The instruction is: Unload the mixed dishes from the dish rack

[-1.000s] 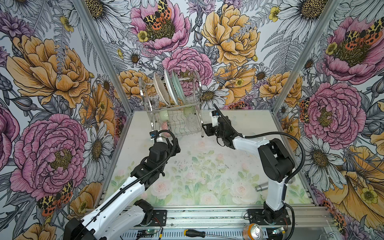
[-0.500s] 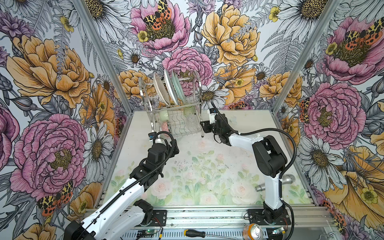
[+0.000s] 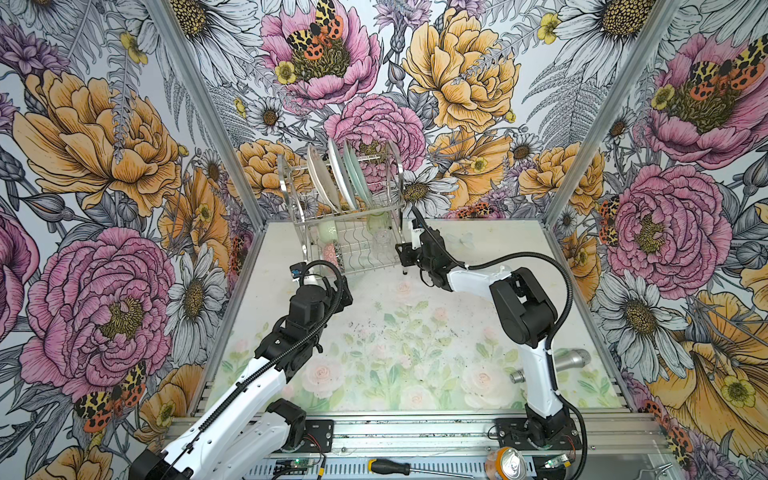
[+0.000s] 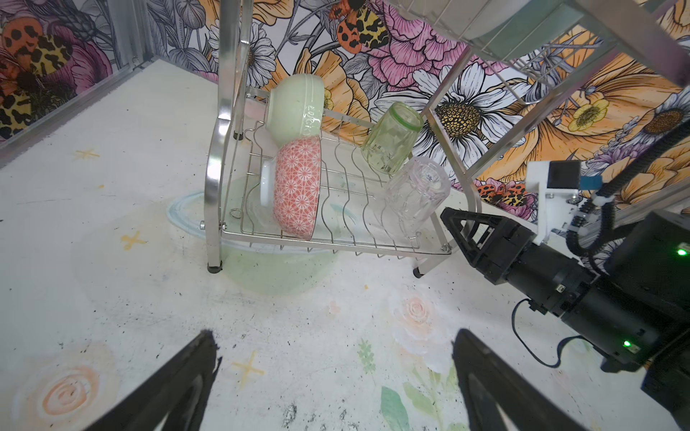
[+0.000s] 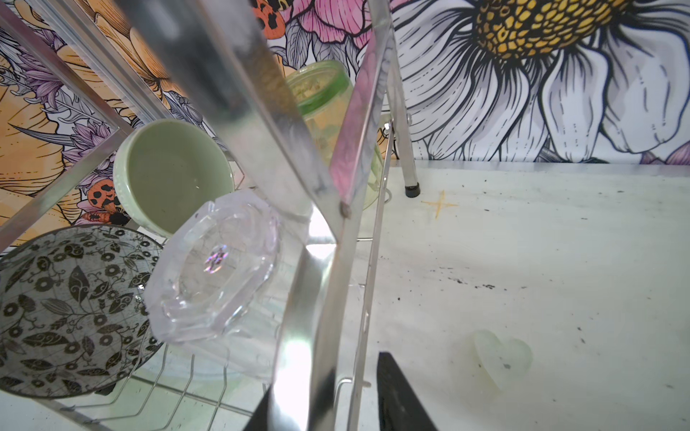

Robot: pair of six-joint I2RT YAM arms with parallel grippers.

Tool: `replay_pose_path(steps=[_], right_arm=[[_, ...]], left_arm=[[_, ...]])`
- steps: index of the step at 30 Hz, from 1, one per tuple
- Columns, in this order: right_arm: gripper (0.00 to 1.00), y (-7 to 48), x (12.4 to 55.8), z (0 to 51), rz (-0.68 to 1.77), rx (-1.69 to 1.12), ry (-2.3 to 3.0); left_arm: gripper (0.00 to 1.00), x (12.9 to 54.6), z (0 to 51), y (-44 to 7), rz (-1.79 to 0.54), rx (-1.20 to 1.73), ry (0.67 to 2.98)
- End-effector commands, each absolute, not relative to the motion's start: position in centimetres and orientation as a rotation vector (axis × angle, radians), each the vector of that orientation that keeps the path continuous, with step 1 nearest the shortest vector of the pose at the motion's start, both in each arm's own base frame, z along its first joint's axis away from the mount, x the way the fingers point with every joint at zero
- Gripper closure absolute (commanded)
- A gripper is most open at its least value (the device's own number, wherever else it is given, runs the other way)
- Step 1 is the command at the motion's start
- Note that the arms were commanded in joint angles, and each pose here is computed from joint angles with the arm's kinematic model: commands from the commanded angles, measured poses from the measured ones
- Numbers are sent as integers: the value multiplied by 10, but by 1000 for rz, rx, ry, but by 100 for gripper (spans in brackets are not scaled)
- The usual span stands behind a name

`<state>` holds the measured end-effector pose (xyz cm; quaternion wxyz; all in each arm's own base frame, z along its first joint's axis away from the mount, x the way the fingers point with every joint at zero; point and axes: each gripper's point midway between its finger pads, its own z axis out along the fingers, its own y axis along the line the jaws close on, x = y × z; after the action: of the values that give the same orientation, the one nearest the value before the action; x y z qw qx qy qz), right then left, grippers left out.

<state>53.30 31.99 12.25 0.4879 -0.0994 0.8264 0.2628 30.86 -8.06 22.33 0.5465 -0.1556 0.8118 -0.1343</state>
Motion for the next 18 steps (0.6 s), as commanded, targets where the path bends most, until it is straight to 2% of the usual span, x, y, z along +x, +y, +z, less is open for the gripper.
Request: replay_pose_path(steps=[1, 6, 13, 17, 18], right_arm=[[72, 314, 545, 124, 591, -190, 1983], [83, 310, 546, 125, 572, -176, 1977], [89, 304, 545, 124, 545, -160, 1976], [100, 298, 543, 127, 512, -151, 1967], [100, 295, 543, 129, 499, -141, 1965]], left_arm=[[1, 309, 231, -81, -340, -348, 1903], [1, 309, 232, -80, -342, -355, 1902], [1, 309, 235, -82, -359, -358, 1901], [1, 308, 236, -82, -371, -357, 1899], [1, 307, 237, -83, -374, -359, 1898]])
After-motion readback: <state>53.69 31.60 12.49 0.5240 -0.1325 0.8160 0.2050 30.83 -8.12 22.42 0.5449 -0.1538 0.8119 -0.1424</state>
